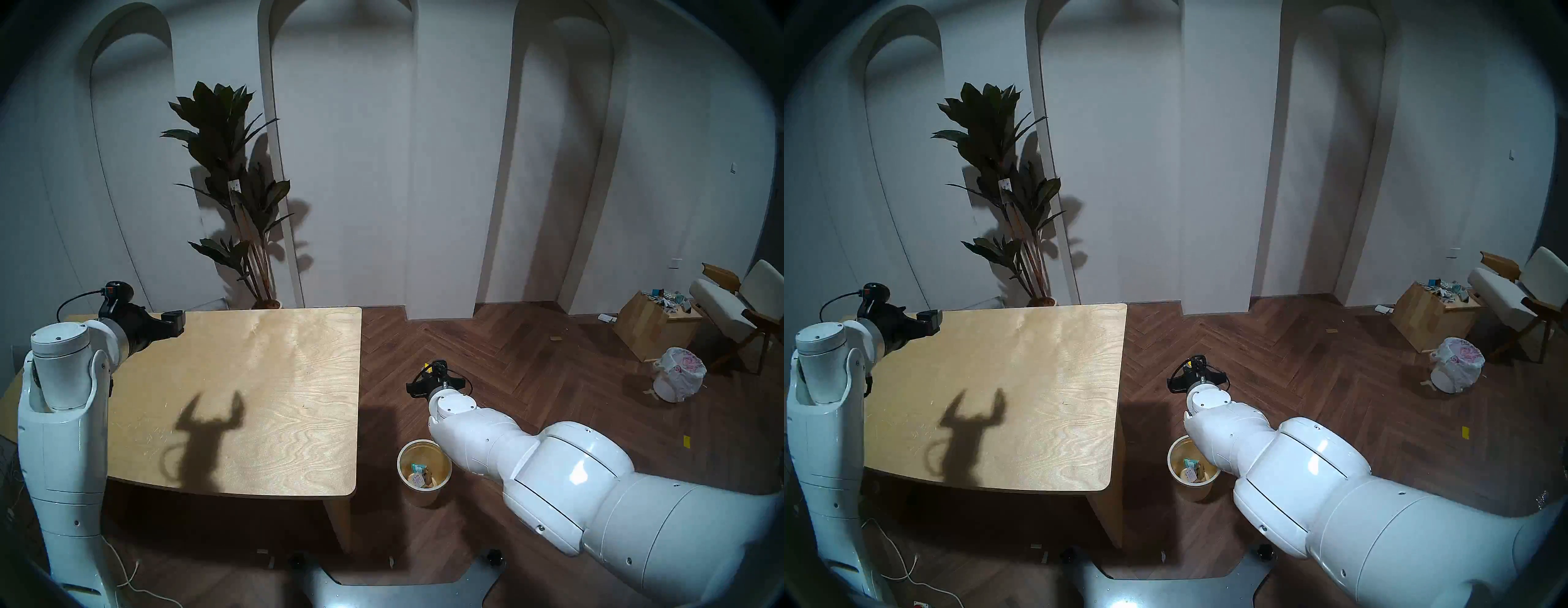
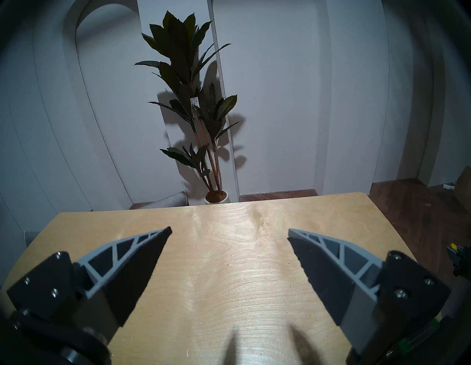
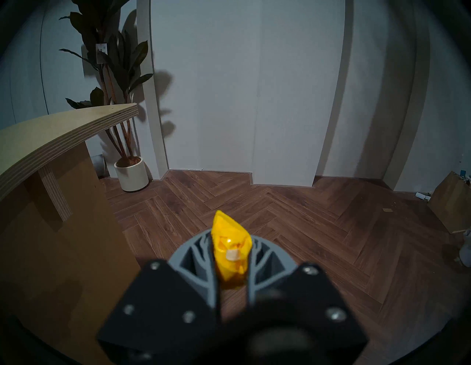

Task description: Put the trash into the trash bin on the ground

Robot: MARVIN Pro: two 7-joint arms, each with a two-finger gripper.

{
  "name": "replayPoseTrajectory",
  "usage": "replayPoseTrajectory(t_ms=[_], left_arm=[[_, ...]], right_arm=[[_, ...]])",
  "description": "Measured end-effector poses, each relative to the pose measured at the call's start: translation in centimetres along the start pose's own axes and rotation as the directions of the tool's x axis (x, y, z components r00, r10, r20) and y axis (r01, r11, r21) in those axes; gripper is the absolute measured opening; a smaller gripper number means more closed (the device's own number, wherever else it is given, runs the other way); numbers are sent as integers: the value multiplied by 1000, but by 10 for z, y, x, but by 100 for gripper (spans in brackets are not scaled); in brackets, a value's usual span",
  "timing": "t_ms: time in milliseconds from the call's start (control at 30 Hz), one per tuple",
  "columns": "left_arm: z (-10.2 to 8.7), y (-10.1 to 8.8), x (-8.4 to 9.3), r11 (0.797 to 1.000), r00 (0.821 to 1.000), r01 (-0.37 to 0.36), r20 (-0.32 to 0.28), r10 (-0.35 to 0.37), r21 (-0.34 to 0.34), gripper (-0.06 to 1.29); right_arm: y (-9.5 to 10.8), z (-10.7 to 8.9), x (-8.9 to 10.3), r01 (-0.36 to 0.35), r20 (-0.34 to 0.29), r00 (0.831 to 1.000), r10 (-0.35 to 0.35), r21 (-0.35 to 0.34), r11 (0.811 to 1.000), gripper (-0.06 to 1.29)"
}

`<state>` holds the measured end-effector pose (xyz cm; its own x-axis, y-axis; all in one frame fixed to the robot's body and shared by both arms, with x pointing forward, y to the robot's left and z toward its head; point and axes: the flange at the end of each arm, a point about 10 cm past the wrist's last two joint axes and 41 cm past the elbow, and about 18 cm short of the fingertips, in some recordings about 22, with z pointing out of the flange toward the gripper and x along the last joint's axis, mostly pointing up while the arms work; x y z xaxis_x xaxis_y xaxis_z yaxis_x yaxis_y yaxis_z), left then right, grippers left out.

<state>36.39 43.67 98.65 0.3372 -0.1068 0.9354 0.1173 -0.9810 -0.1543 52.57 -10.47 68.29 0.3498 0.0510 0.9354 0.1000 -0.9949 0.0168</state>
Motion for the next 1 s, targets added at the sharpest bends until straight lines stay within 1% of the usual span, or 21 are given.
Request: replayPoseTrajectory(t_ms=[100,133,200,233,267,633,767,800,900,967,1000], left_arm=[[0,0,0,1000,1000,0,0,0,0,123],[0,0,0,1000,1000,0,0,0,0,123],[0,0,0,1000,1000,0,0,0,0,123],[0,0,0,1000,1000,0,0,0,0,123],[0,0,0,1000,1000,0,0,0,0,123],[0,0,0,1000,1000,0,0,0,0,123],[0,0,0,1000,1000,1,-1,-1,0,123],[0,0,0,1000,1000,2,-2,-2,-2,123],[0,2,1,1000,1000,4,-7,-4,-8,123],[2,8,3,1000,1000,3,-18,-4,-27,123],[2,11,4,999,1000,3,-20,-4,-34,123]], right_arm=[[0,0,0,1,1,1000,-1,-3,1000,7],[0,0,-1,1,1,1000,-1,-4,1000,15],[1,0,-1,1,2,1000,-1,-5,1000,35],[1,0,-1,1,3,1000,-1,-6,1000,111],[1,0,-1,0,3,1000,0,-7,1000,124],[6,1,1,-51,-3,999,51,-20,999,125],[12,3,9,-62,-45,997,61,-9,998,125],[14,3,12,-62,-69,996,62,-2,998,125],[19,4,19,-55,-109,993,56,11,998,125],[27,5,28,-34,-168,985,39,31,999,125],[30,5,30,-29,-182,983,34,34,999,125]])
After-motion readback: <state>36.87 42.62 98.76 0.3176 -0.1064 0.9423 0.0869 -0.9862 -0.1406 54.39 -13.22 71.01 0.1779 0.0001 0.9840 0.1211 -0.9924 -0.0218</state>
